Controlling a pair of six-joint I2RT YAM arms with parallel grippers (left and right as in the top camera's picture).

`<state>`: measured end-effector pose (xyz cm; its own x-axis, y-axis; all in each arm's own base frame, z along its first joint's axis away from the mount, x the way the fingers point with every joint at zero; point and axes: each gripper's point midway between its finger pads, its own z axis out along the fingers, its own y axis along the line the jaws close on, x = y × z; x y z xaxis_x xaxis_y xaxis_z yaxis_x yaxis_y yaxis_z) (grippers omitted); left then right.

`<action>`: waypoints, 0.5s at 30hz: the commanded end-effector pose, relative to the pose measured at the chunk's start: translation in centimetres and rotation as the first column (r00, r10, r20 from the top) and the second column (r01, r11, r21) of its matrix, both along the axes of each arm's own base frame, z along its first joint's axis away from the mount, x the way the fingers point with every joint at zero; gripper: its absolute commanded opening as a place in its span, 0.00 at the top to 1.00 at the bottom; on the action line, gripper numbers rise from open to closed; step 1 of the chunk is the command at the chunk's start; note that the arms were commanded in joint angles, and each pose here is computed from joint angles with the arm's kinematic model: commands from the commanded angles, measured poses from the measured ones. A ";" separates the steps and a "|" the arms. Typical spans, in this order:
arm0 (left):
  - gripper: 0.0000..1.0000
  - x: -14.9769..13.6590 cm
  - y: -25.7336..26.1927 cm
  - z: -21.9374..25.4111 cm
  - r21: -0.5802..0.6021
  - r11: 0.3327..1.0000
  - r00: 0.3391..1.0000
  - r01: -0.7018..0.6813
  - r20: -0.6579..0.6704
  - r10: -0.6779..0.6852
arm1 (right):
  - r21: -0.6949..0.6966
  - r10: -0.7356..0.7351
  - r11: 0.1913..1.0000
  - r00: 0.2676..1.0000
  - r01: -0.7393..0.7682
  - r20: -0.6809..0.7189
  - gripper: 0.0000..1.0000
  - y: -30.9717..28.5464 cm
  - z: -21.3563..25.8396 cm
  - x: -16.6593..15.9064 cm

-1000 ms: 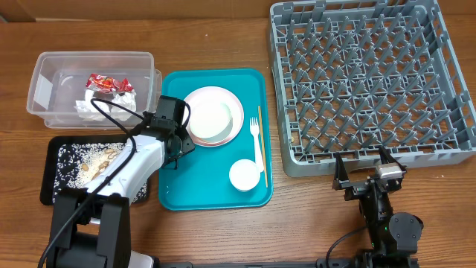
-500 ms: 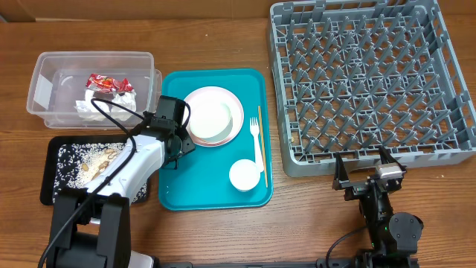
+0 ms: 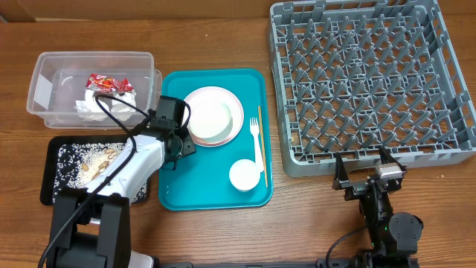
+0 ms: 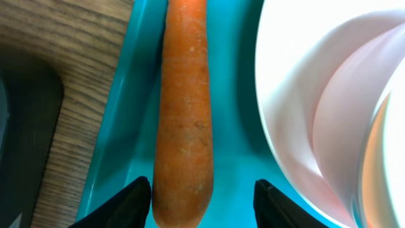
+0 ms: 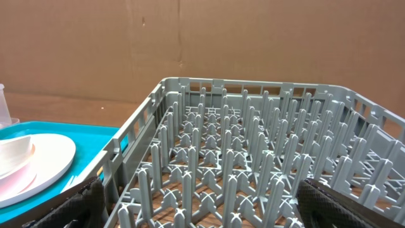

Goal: Sort waste into correct bins and load items into the dishwasher
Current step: 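Move the left gripper over the orange carrot and lower around it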

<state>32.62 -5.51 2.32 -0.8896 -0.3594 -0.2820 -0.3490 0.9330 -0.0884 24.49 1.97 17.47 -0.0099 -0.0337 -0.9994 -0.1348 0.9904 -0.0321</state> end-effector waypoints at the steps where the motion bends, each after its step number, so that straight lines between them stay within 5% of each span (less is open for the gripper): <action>1: 0.44 -0.4 -0.1 -0.6 0.007 0.999 0.999 0.051 -0.019 -0.051 | 0.007 0.000 1.000 1.000 0.000 0.004 0.00 0.0 -0.2 0.0; 15: 0.45 -0.8 1.4 -0.7 0.066 0.997 0.999 0.038 -0.040 -0.035 | 0.007 0.000 1.000 1.000 0.000 0.005 0.00 0.0 -0.1 0.0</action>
<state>32.19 -5.06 2.20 -0.9082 -0.3144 -0.2761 -0.3130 0.9484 -0.0503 24.49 1.97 17.48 -0.0095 -0.0337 -0.9994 -0.1348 0.9903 -0.0321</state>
